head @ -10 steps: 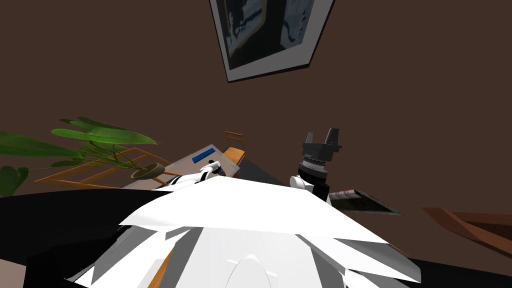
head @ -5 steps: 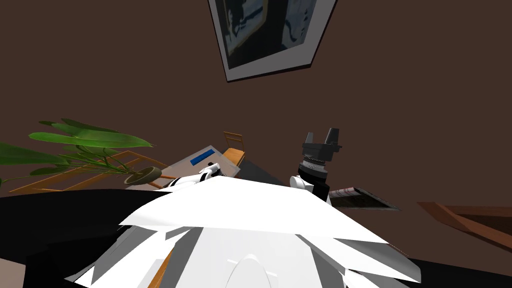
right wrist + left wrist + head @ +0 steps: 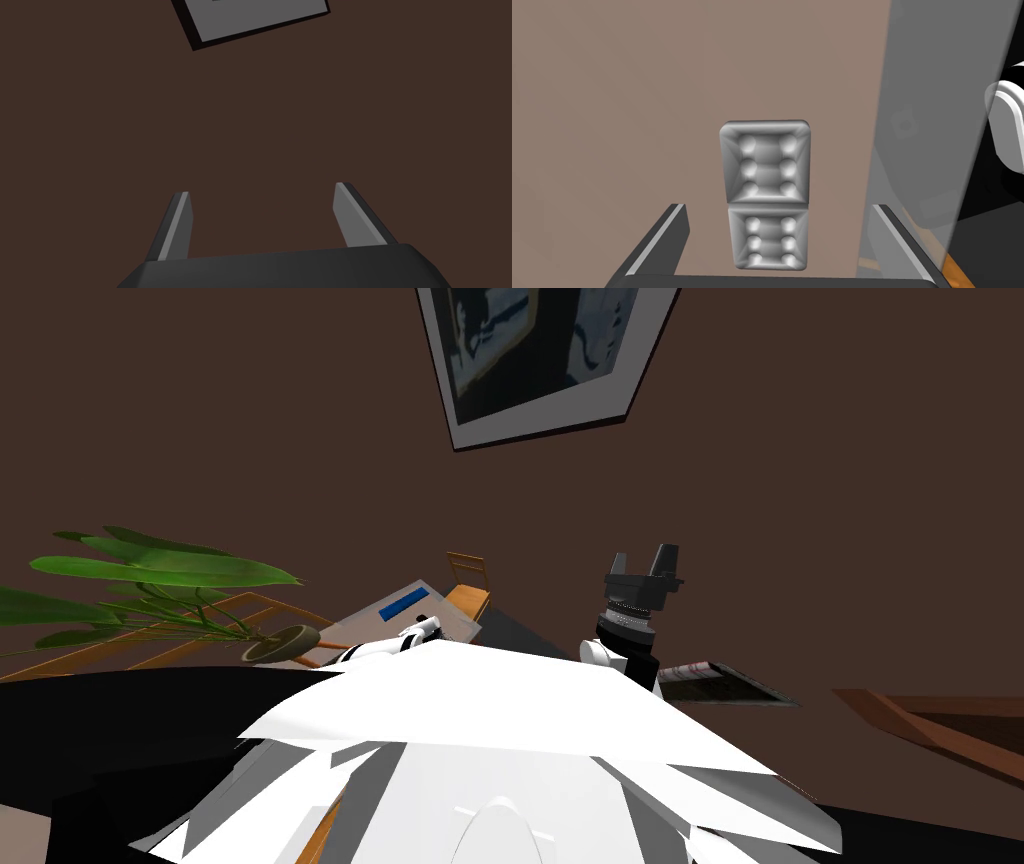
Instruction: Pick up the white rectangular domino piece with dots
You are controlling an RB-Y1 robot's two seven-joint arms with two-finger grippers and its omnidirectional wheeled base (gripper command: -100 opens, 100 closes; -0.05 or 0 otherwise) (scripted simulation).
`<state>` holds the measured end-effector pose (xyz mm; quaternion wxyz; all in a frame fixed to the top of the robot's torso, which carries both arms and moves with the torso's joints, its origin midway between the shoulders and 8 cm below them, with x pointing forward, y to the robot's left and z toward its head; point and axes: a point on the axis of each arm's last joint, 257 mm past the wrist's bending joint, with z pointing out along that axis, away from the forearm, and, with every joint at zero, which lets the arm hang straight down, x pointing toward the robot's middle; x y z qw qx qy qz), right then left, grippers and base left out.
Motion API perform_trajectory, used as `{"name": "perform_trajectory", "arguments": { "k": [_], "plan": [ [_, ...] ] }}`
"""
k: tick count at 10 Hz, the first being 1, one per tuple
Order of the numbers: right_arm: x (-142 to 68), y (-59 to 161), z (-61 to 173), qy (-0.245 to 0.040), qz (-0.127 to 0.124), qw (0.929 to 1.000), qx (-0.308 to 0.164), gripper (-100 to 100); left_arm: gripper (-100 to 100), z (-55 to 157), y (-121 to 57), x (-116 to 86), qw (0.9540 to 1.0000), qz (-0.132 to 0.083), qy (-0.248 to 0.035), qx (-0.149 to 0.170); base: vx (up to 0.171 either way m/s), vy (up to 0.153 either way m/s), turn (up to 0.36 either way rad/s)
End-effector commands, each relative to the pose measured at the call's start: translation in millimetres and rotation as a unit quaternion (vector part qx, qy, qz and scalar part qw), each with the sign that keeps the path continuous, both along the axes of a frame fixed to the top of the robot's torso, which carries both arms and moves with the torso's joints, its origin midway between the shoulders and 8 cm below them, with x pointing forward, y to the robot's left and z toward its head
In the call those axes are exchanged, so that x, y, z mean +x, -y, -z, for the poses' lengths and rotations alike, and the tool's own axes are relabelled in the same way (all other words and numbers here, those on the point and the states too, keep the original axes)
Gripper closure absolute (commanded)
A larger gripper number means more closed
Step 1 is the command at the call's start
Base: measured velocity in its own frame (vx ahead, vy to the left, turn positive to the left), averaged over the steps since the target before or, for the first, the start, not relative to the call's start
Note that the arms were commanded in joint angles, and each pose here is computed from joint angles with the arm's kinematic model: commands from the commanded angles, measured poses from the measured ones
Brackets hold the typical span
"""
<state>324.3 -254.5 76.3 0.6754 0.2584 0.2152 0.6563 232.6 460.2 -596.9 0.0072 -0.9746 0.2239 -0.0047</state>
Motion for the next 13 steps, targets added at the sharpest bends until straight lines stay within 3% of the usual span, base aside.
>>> {"name": "perform_trajectory", "arguments": {
  "k": [1,3,7,8,10,11,13],
  "plan": [
    [0,0,0,0.0,0.0,1.0,0.0,0,-100,6,4.9,-4,1.0,-0.007,0.001,0.001,0.001,0.062,-0.116],
    [0,0,0,0.0,0.0,1.0,0.0,0,-100,17,16.5,-11,0.9998,-0.018,0.002,0.002,-0.012,0.074,-0.098],
    [0,0,0,0.0,0.0,1.0,0.0,0,-100,21,20.9,-23,0.9997,-0.021,-0.009,-0.004,-0.009,0.014,-0.009],
    [0,0,0,0.0,0.0,1.0,0.0,0,-100,17,17.1,-13,0.9998,-0.019,0.001,0.001,0.0,-0.008,0.002],
    [0,0,0,0.0,0.0,1.0,0.0,0,-100,18,17.4,-14,0.9998,-0.018,0.0,0.001,0.0,0.0,0.0],
    [0,0,0,0.0,0.0,1.0,0.0,0,100,18,17.7,-14,0.9998,-0.019,-0.001,0.0,0.0,0.0,0.0],
    [0,0,0,0.0,0.0,1.0,0.0,0,100,18,17.1,-14,0.9998,-0.019,0.0,0.001,0.0,0.0,0.0]
  ]
}}
